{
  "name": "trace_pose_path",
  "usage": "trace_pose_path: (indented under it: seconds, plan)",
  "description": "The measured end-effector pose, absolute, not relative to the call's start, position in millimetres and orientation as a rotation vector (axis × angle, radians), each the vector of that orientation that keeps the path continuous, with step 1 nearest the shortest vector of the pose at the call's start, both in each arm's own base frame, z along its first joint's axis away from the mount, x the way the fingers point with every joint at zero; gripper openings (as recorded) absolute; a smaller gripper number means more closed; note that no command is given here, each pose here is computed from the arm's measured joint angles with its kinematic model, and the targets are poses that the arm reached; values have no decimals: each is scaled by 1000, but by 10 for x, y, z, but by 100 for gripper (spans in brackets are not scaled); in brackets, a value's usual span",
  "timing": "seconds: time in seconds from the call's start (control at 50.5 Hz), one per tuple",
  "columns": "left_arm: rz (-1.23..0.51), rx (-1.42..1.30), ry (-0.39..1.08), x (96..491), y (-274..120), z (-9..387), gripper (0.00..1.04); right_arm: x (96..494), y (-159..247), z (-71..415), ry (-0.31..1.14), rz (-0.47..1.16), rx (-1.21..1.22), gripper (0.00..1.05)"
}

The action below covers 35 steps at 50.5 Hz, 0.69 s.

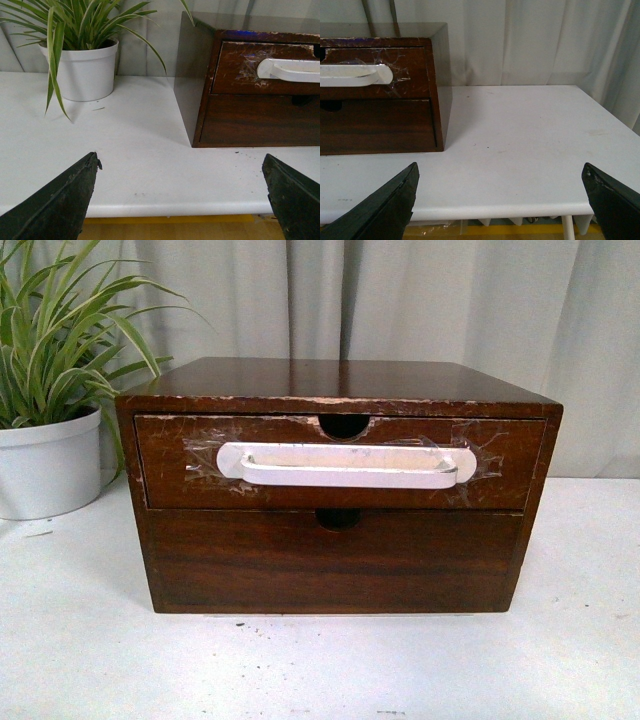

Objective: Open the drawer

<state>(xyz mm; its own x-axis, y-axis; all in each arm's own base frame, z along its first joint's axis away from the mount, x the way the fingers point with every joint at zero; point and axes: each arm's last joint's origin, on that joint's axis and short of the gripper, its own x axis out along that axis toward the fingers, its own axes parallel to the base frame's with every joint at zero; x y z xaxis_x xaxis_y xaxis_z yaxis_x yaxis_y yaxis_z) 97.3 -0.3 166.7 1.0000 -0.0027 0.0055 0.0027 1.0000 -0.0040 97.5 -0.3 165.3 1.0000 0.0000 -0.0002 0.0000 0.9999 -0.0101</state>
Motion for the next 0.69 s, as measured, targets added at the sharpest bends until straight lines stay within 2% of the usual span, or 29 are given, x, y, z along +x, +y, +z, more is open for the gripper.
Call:
trace_pose_path:
  seconds: [0.693]
  plan:
    - [-3, -4, -6, 973, -3, 1667, 98, 975, -2, 1653, 0, 0, -10, 96]
